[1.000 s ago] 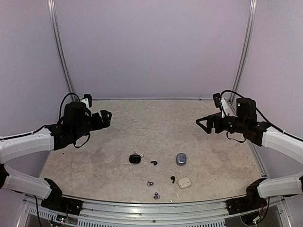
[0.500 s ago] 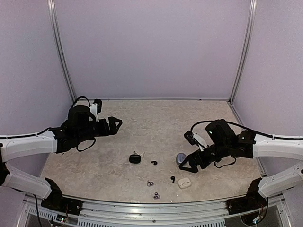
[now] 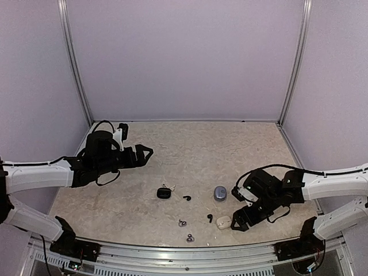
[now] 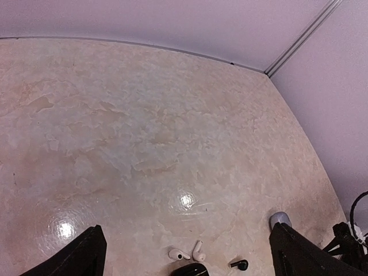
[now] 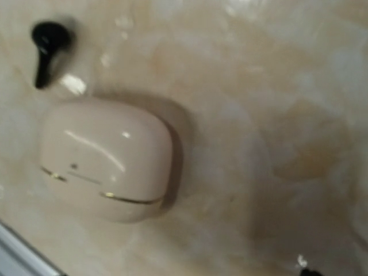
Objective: Insert the wireless bluetooth earbuds into the charging case
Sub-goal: Pick up the charging case from the center of the board, then pass from the right arm to the left, then pass from the left arm to the right
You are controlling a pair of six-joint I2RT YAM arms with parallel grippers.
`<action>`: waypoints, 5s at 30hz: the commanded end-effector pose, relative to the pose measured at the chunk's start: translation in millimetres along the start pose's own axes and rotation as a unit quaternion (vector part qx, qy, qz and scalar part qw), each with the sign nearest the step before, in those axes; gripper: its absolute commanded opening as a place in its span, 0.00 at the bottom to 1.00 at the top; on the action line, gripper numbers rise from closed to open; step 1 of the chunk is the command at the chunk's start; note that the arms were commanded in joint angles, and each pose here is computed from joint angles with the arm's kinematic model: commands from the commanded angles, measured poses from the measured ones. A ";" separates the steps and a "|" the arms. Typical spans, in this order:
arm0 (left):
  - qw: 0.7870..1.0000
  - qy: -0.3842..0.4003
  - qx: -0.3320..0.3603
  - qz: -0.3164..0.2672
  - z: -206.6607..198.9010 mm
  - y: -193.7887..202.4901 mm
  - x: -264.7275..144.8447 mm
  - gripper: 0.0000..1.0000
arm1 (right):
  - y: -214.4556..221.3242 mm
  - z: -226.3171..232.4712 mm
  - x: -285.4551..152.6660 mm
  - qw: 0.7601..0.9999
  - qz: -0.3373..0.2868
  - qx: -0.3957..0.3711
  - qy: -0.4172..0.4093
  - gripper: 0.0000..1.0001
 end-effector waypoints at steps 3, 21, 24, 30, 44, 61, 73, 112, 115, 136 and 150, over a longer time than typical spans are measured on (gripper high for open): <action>0.999 0.030 0.000 0.010 -10.8 7.2 4.9 0.99 | -6.9 4.0 7.9 0.999 0.009 -0.030 0.045 0.87; 0.998 0.066 0.017 0.000 -26.6 -2.3 -2.0 0.99 | -35.0 7.6 38.8 0.978 0.037 -0.118 0.167 0.91; 0.998 0.064 0.016 -0.001 -25.4 -2.2 -3.4 0.99 | -40.6 12.6 42.2 0.979 0.029 -0.126 0.158 0.88; 0.998 0.062 0.015 0.000 -22.5 1.4 -5.8 0.99 | -41.3 16.5 48.9 0.977 0.036 -0.154 0.145 0.85; 0.994 0.100 0.043 0.018 -36.0 5.2 -9.7 0.99 | -37.7 27.8 52.5 0.977 0.046 -0.186 0.097 0.54; 0.933 0.231 0.267 -0.073 -122.5 28.0 -66.3 0.99 | -111.8 86.1 -50.0 0.976 -0.083 -0.180 -0.092 0.44; 0.804 0.318 0.501 -0.040 -185.9 110.6 -119.3 0.92 | -95.4 146.7 -96.7 0.929 -0.060 -0.222 -0.290 0.38; 0.634 0.355 0.686 0.034 -231.2 168.8 -108.1 0.38 | -69.3 190.0 -78.1 0.885 0.052 -0.251 -0.389 0.32; 0.632 0.367 0.682 0.034 -232.5 170.7 -111.7 0.29 | -69.4 190.8 -77.7 0.883 0.053 -0.254 -0.392 0.32; 0.790 0.429 0.431 -0.076 -245.5 56.1 -138.2 0.03 | -150.6 152.2 -223.1 0.822 -0.432 -0.326 -0.178 1.00; 0.825 0.463 0.317 -0.073 -262.0 19.9 -143.0 0.00 | -133.0 177.6 -199.0 0.783 -0.390 -0.413 -0.253 0.80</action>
Point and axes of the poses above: each gripper's point midway between its finger pads, its own x axis out along the fingers, its own z axis along the line the jaws close on, y = z × x, the point moved 2 cm from there along -x, back along the fingers, and after that the axes turned 4 degrees about -x, right-handed, at the moved point
